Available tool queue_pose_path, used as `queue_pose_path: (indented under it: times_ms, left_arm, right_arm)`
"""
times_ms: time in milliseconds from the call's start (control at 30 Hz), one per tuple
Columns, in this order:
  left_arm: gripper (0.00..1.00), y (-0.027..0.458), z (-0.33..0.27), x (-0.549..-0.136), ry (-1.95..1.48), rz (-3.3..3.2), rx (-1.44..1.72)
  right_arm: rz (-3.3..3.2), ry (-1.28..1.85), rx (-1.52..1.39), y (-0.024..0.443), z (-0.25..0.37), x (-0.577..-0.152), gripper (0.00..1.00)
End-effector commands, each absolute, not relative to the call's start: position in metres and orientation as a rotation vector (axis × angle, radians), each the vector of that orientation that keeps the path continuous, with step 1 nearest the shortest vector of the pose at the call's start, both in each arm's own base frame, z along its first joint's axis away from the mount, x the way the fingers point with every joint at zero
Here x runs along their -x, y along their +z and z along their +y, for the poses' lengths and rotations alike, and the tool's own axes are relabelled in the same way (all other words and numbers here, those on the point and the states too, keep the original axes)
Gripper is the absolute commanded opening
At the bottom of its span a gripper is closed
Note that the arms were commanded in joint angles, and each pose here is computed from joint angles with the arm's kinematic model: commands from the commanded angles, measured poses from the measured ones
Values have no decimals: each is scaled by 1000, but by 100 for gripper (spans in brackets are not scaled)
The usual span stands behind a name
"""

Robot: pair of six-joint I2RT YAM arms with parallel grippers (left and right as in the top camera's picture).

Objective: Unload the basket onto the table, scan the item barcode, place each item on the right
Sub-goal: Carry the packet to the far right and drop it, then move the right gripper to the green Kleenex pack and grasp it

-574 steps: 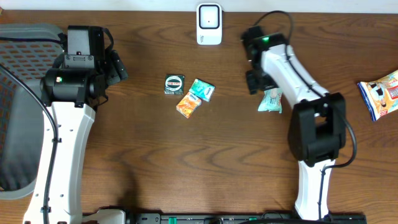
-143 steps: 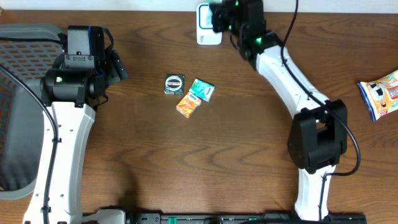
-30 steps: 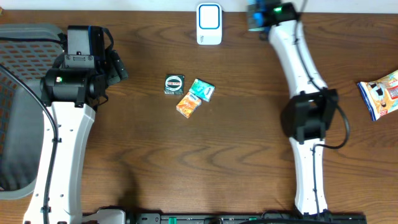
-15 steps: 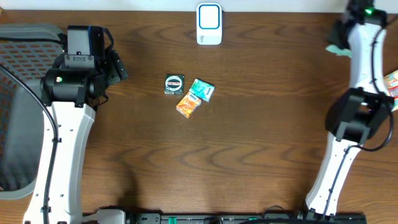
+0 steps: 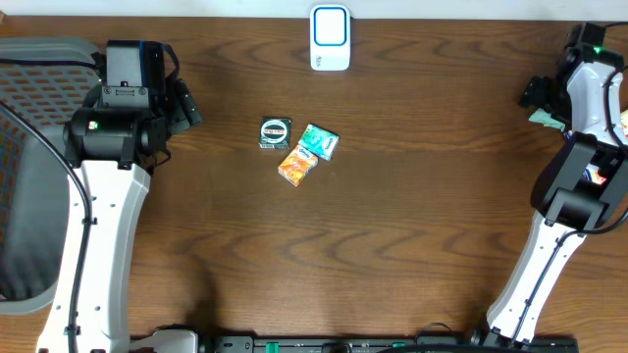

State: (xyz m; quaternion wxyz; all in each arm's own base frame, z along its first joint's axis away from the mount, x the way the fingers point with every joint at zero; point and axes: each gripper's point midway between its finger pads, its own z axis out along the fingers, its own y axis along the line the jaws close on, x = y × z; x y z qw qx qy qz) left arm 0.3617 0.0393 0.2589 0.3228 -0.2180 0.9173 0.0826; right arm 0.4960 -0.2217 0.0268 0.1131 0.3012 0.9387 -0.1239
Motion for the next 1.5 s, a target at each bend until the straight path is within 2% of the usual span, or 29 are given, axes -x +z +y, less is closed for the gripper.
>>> queue_pose_path:
  times_ms: [0,167,333,500,733,867,1033,1233,1467]
  left_arm:
    - [98,259,43,-362,241,2410,565]
    - [98,259,43,-362,241,2410,565]
    - [97,259,43,-362,241,2410,565]
    - [98,259,43,-362,241,2410,565]
    - [98,259,43,-362,241,2410,565]
    - [98,259,43,-362,241,2410,565]
    - [98,259,43,-362,241,2410,565]
    - [98,259,43,-362,241,2410,565]
    - [98,259,43,-362,241,2410,565]
  right_arm:
    - [2663,-317,-849,75,-211,-509,99]
    - [2512,-254,-743,151,-181,-530,99]
    - [2422,4,-572,202,-118,-554,96]
    - [2420,350,-342,210,-31,-572,72]
    - [2485,538,151,180,86,-568,74]
    - [2536,553,393,141,146,-557,74]
    - [2617,596,541,88,204,-539,71]
    - [2661,609,758,55,248,-508,75]
    - [2657,610,908,52,269,-486,76]
